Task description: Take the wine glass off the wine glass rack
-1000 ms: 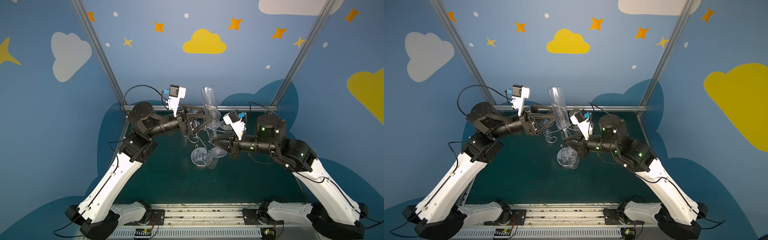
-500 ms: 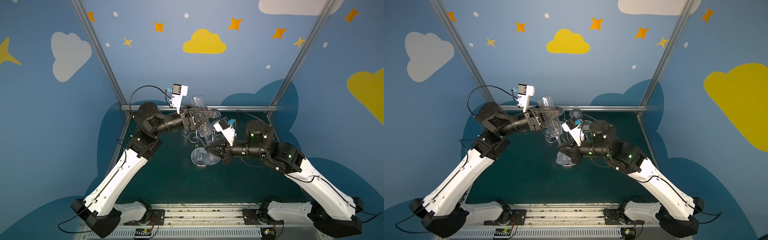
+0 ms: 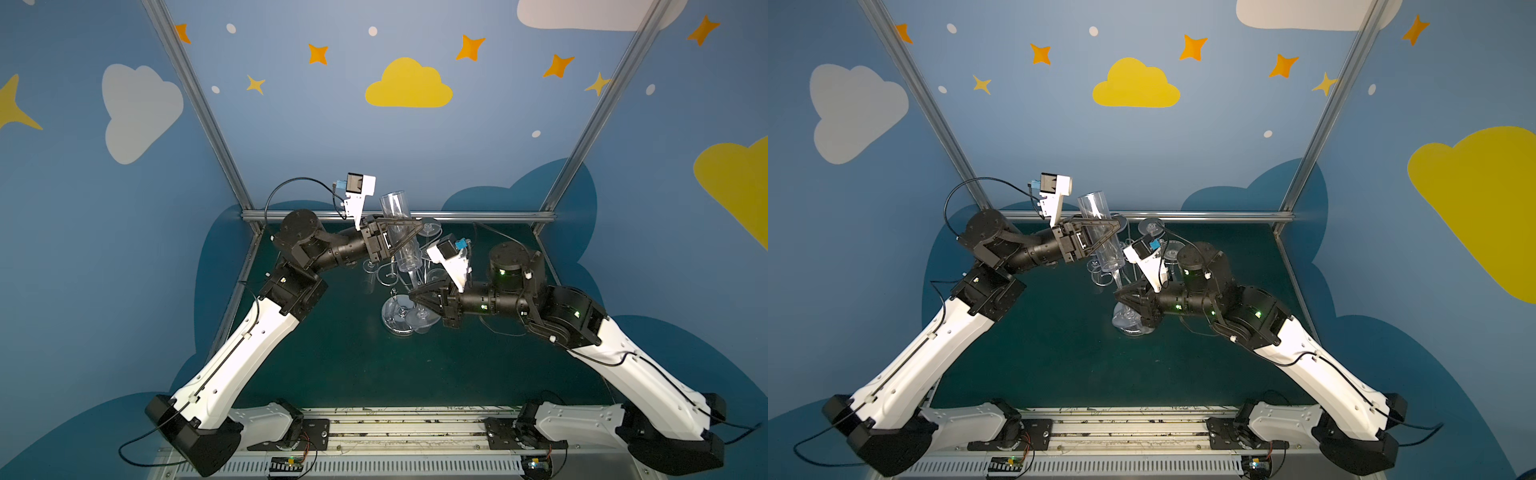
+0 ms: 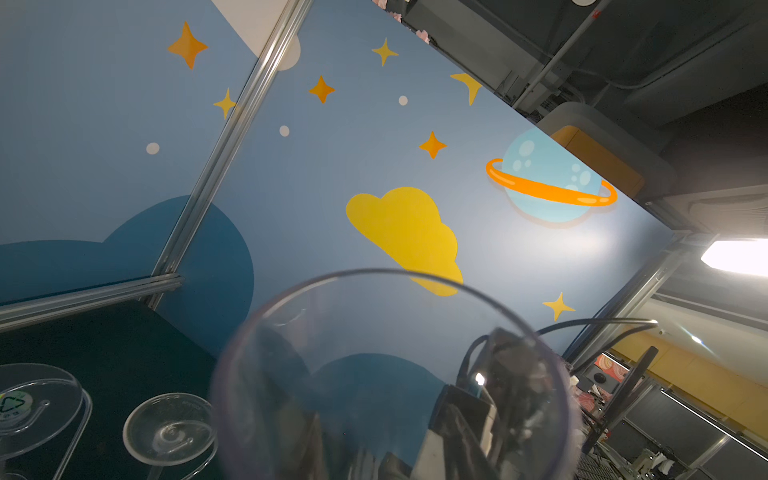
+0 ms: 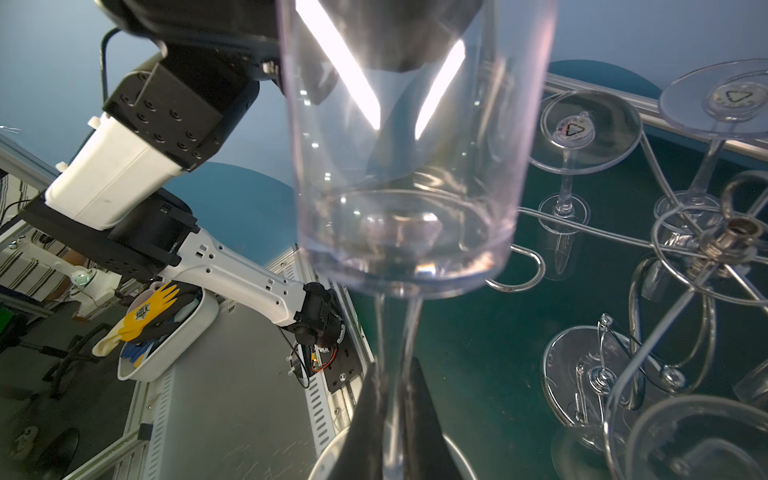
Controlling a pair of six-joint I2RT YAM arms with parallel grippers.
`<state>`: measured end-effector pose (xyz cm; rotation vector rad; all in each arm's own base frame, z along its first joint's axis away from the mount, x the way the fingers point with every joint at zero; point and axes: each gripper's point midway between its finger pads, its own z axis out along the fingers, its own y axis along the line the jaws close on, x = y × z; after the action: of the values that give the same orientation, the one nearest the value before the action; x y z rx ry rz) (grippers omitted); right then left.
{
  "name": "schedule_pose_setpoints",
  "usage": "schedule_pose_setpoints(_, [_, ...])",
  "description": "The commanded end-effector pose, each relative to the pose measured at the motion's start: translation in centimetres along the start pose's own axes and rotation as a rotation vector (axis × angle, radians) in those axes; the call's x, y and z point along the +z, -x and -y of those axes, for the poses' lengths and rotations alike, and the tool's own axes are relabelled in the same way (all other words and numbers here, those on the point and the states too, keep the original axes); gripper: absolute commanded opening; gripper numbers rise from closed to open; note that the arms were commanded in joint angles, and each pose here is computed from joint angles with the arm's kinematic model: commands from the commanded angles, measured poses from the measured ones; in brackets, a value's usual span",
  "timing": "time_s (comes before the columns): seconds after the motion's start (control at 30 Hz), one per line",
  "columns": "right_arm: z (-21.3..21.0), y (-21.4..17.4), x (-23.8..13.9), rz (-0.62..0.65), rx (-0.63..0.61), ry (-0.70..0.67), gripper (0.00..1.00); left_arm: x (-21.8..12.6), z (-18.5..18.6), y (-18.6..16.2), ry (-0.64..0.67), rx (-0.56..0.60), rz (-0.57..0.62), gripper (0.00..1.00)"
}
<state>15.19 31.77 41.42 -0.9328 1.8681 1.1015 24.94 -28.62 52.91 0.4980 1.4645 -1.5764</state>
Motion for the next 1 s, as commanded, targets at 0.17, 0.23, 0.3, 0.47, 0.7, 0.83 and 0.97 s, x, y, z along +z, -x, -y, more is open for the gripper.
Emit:
schedule_pose_setpoints(0.17, [0.4,0.4,-0.2,0.015,-0.026,-0.032,0.00,-0.8,2.0,1.0,-0.039,0.009,0.042,0.37])
schedule_pose_setpoints(0.23, [0.5,0.4,-0.1,0.012,-0.022,-0.040,0.00,-0.9,2.2,1.1,-0.043,0.013,0.048,0.37])
schedule_pose_setpoints(0.3, [0.5,0.5,-0.2,0.015,-0.017,-0.042,0.40,-1.1,2.3,1.1,-0.043,0.021,0.049,0.37])
schedule_pose_setpoints(0.47, [-0.1,2.0,-2.0,0.091,-0.037,-0.042,0.86,-2.2,2.9,1.3,0.001,0.080,0.062,0.37])
schedule_pose_setpoints(0.7, [-0.5,3.8,-6.0,0.205,-0.098,-0.101,0.89,-5.6,4.1,1.9,0.128,0.231,0.096,0.38])
schedule_pose_setpoints(0.83, [0.2,4.0,-7.9,0.251,-0.127,-0.167,0.89,-8.0,4.6,2.1,0.236,0.330,0.112,0.38])
schedule_pose_setpoints(0.97, [1.2,3.6,-9.7,0.293,-0.123,-0.242,0.89,-10.7,4.2,2.4,0.380,0.399,0.139,0.39])
